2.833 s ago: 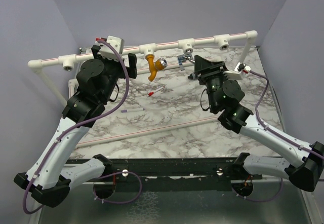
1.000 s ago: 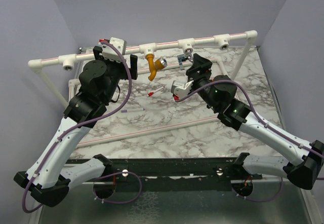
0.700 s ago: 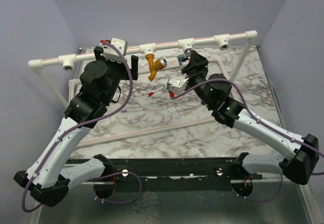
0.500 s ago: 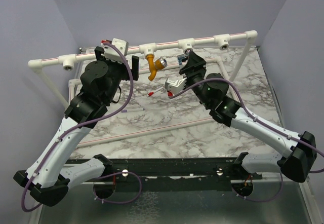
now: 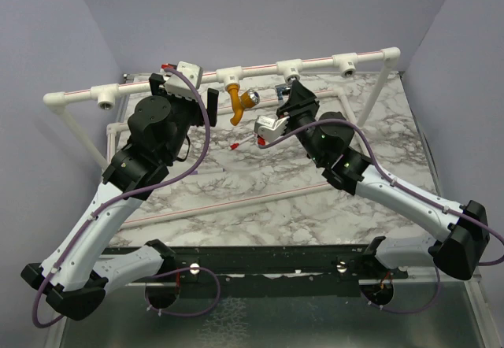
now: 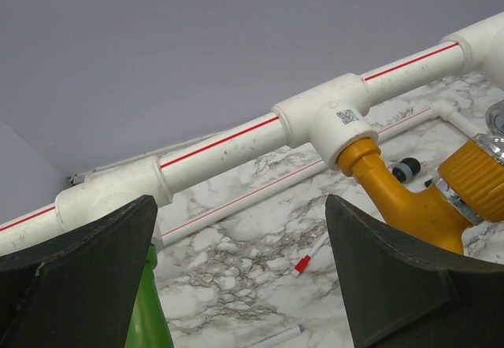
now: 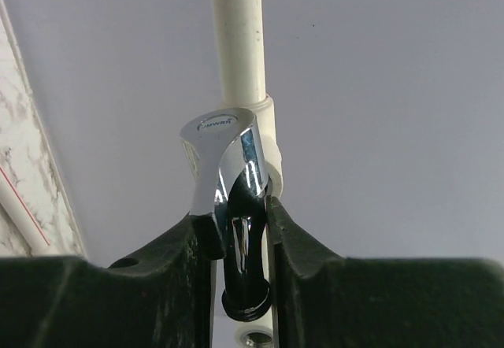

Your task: Install the water faucets

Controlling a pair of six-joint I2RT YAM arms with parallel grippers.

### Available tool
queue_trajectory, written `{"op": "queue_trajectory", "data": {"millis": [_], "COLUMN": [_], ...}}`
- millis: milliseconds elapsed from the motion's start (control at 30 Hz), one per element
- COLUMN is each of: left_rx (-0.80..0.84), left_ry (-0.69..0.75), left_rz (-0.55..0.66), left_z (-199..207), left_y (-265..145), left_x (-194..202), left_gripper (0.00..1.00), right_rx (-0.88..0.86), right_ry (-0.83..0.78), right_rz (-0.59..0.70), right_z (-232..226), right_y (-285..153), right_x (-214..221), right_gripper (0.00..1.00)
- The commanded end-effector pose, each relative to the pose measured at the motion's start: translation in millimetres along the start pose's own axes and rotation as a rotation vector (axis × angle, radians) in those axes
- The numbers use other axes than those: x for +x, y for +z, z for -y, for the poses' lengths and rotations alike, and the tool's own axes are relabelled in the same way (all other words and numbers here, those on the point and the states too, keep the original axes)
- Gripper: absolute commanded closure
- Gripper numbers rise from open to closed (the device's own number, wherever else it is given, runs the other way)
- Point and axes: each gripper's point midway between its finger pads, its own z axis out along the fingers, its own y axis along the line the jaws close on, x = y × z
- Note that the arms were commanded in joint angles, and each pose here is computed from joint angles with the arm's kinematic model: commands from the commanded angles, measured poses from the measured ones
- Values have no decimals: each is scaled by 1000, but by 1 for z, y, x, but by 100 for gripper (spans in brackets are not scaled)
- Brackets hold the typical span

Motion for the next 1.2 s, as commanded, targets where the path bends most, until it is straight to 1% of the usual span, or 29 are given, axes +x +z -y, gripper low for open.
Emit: {"op": "queue_trajectory", "data": {"millis": [0, 67, 300, 600, 1033, 1167], "left_rx": [-27, -32, -36, -32, -29, -30], "left_ry": [5, 6, 8, 4, 9, 12], "left_rz": [22, 24, 25, 29, 28, 31], "left_z": [-6, -7, -8, -7, -5, -5], "left_y": [-4, -5, -5, -6, -6, -7], "left_x": [-5, -5, -5, -5, -3, -4], "left_gripper": [11, 11, 11, 11, 11, 11], "right_rx": [92, 130, 268, 393, 510, 512], "right_ry": [204, 300, 693, 1229, 1785, 1910], "right_rz": [-14, -9, 34, 49, 33, 40], "right_z": [21, 25, 26, 12, -10, -18], "right_y": [5, 4, -3, -5, -2, -1], "right_x": [1, 2, 2, 5, 8, 4], "right_gripper": [98, 100, 100, 100, 100, 100]}}
